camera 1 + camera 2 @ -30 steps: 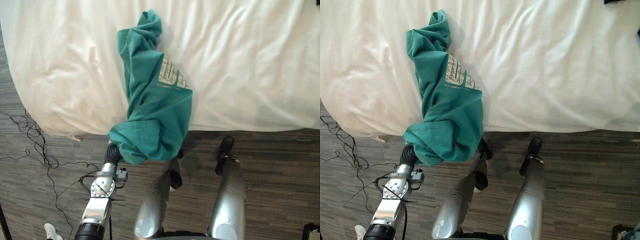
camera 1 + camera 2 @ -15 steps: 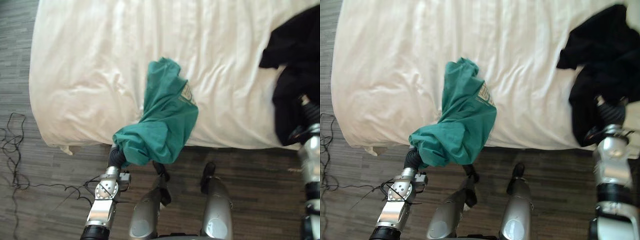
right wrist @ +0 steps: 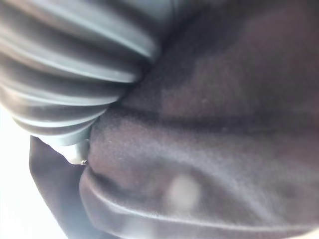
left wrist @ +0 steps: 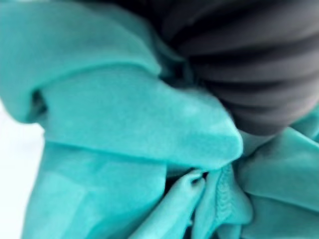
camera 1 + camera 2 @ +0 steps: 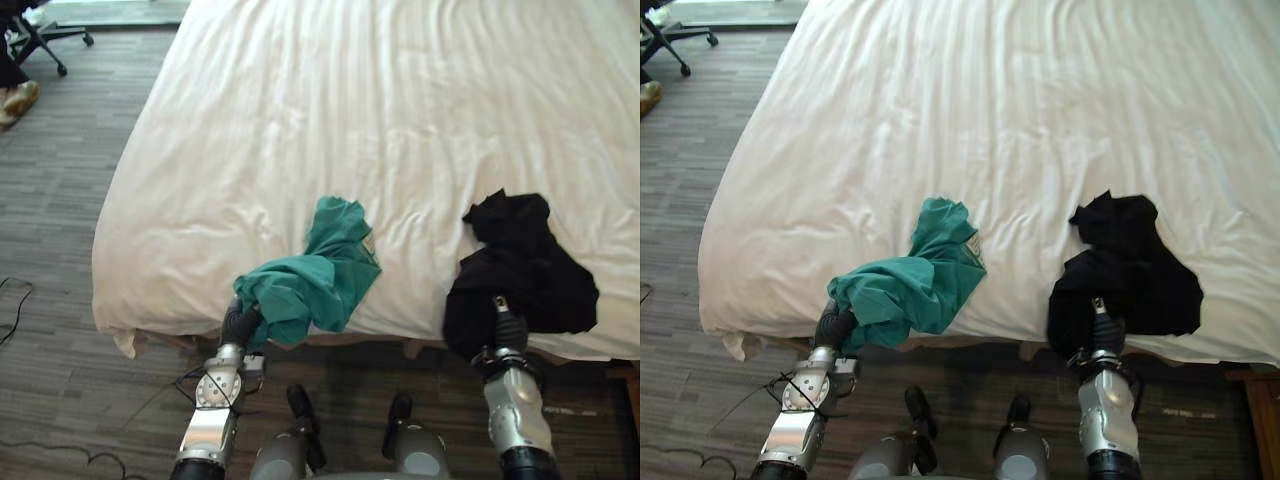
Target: Tidy the bed and pick cloth on bed and put in laundry
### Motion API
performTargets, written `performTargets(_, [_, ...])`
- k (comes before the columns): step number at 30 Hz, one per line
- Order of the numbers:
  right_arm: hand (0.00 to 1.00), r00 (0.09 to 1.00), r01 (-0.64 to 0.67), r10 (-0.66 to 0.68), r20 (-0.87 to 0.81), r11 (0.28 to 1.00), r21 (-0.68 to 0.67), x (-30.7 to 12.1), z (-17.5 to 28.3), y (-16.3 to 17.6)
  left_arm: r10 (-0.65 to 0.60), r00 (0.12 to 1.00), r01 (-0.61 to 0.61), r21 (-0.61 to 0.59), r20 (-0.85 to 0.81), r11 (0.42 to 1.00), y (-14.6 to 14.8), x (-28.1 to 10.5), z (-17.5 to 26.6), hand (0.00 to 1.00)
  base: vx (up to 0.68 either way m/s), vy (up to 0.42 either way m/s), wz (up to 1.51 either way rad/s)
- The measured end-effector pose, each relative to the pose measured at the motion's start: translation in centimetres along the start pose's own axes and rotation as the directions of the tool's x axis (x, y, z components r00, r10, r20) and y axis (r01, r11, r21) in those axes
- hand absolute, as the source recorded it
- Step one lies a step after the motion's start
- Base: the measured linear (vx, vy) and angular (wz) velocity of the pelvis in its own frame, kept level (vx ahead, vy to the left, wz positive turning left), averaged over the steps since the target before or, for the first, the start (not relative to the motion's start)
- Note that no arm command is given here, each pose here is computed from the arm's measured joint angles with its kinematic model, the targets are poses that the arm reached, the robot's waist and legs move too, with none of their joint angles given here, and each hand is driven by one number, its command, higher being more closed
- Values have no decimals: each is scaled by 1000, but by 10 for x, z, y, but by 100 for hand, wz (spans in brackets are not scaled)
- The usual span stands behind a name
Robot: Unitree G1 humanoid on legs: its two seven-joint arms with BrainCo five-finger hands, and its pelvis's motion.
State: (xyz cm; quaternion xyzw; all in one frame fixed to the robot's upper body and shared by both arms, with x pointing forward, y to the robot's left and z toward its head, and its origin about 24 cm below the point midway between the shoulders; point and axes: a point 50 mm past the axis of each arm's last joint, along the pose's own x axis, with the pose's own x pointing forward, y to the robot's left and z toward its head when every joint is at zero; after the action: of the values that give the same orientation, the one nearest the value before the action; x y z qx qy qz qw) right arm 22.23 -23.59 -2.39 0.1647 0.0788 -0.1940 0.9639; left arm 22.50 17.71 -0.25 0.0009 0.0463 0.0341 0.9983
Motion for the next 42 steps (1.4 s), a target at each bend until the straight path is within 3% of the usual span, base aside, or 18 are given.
performTargets(5, [100, 993, 14, -15, -118, 1000, -4, -19, -33, 3, 31, 995, -43, -129, -90, 991, -14, -16, -19, 100, 43, -8, 23])
performTargets(11, [100, 965, -22, 12, -261, 999, -35, -57, -72, 20, 87, 976, -119, -157, -198, 980, -13, -39, -39, 100, 58, -104, 90])
performTargets(18, [100, 963, -32, 7, -268, 995, -92, -76, -71, 17, 88, 960, -150, -222, -266, 964, -27, -50, -49, 100, 24, -157, 124])
performTargets(27, [100, 958, -147, 96, -270, 974, -174, -85, -69, 32, 149, 954, -233, -326, -261, 916, -19, -54, -43, 100, -49, -75, 107])
performTargets(31, [100, 964, -134, 67, -257, 958, -255, -84, -68, 27, 159, 943, -256, -331, -292, 908, -15, -59, -49, 100, 30, 19, 114])
performTargets(37, [100, 944, -44, -76, -320, 935, -353, -91, -82, 4, 62, 941, -171, -307, -333, 936, -37, -59, -57, 100, 134, 164, 142])
performTargets(42, [100, 949, -78, -48, -312, 922, -379, -86, -82, 13, 73, 938, -152, -212, -340, 965, -33, -61, -59, 100, 104, 120, 85])
